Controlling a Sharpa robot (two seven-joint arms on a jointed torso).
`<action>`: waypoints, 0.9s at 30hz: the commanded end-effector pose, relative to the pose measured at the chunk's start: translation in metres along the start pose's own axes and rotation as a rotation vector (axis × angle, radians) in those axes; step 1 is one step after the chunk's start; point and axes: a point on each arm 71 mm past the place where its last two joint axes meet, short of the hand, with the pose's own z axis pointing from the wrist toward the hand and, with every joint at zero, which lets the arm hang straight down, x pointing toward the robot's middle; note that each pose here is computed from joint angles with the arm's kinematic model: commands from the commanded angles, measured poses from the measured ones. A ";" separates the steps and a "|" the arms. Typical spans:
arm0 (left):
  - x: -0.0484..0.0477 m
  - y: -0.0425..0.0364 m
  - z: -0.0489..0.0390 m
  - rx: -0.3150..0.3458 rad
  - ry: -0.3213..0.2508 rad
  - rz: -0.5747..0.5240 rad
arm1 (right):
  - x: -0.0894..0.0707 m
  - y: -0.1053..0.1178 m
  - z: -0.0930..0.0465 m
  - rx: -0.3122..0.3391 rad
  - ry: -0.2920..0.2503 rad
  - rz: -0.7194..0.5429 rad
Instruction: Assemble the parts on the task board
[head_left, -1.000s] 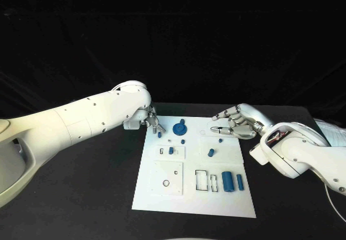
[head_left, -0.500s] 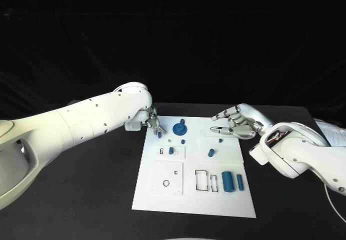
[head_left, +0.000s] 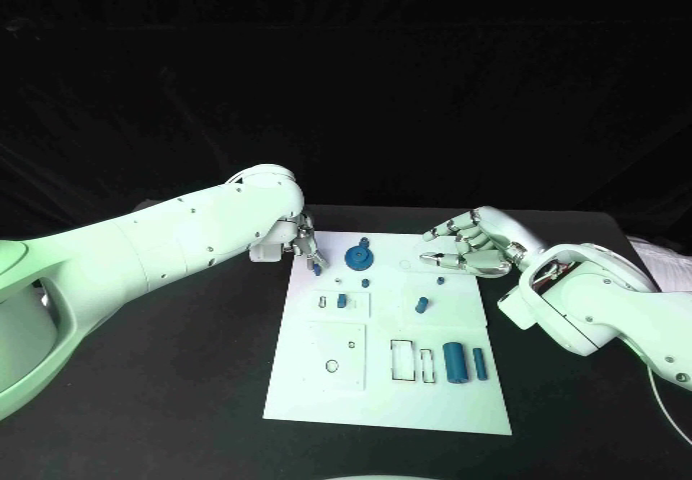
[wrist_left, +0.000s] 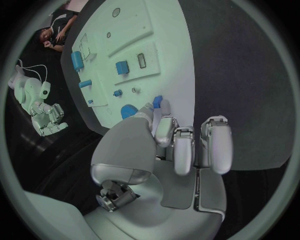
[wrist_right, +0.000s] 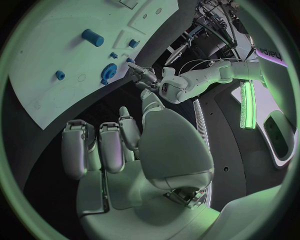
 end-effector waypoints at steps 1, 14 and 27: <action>-0.0007 -0.0017 0.0001 0.008 -0.014 -0.021 | 0.001 0.001 0.000 -0.006 0.004 -0.004; 0.0007 -0.0031 -0.0003 0.046 0.003 -0.068 | 0.001 0.001 0.000 -0.005 0.006 -0.004; 0.0026 -0.0013 -0.0088 0.103 -0.057 -0.117 | 0.001 0.001 0.000 -0.005 0.006 -0.004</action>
